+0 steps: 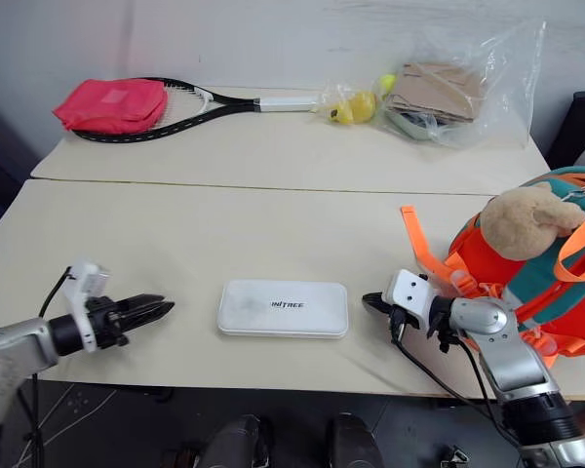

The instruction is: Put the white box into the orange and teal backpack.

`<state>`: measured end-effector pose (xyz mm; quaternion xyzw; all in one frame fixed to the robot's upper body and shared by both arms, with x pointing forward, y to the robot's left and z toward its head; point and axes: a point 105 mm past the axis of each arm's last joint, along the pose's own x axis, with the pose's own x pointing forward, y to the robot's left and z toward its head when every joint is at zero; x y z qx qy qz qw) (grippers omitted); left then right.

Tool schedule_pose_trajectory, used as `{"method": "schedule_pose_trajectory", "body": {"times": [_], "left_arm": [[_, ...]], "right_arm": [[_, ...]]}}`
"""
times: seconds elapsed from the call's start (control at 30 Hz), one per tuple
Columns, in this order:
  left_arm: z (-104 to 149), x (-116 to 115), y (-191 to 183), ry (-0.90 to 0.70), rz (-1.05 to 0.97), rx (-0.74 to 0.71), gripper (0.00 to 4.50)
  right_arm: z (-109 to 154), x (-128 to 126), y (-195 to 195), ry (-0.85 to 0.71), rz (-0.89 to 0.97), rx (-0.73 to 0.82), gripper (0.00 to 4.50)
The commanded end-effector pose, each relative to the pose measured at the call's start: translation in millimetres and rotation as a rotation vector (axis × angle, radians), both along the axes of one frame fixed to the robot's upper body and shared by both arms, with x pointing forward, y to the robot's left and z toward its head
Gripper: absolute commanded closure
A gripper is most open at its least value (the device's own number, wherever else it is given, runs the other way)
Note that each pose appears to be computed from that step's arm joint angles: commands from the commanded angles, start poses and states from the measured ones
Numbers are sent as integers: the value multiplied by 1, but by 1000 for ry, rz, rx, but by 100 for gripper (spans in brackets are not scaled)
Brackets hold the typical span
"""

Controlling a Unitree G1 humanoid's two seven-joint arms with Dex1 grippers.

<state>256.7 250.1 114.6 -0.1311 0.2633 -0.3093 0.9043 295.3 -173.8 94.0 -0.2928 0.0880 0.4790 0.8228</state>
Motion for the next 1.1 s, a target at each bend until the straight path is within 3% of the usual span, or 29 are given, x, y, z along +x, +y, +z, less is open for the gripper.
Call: {"method": "schedule_pose_trajectory", "body": {"times": [0.03,0.2,0.37,0.57,0.9,1.1], "left_arm": [[18,5,-19,106,-68,-100,145],[6,10,-53,366,-160,-256,6],[-15,4,-76,524,-258,-245,3],[-17,21,-94,554,-248,-329,3],[-8,-6,-126,621,-464,-393,3],[4,4,-132,580,-462,-471,185]], "right_arm": [[7,-8,7,16,80,5,450],[6,-15,17,47,125,14,450],[3,-18,26,60,164,12,450],[-2,-10,33,53,172,10,450],[-8,-7,39,54,219,-9,450],[-7,-10,29,63,211,-8,450]]}}
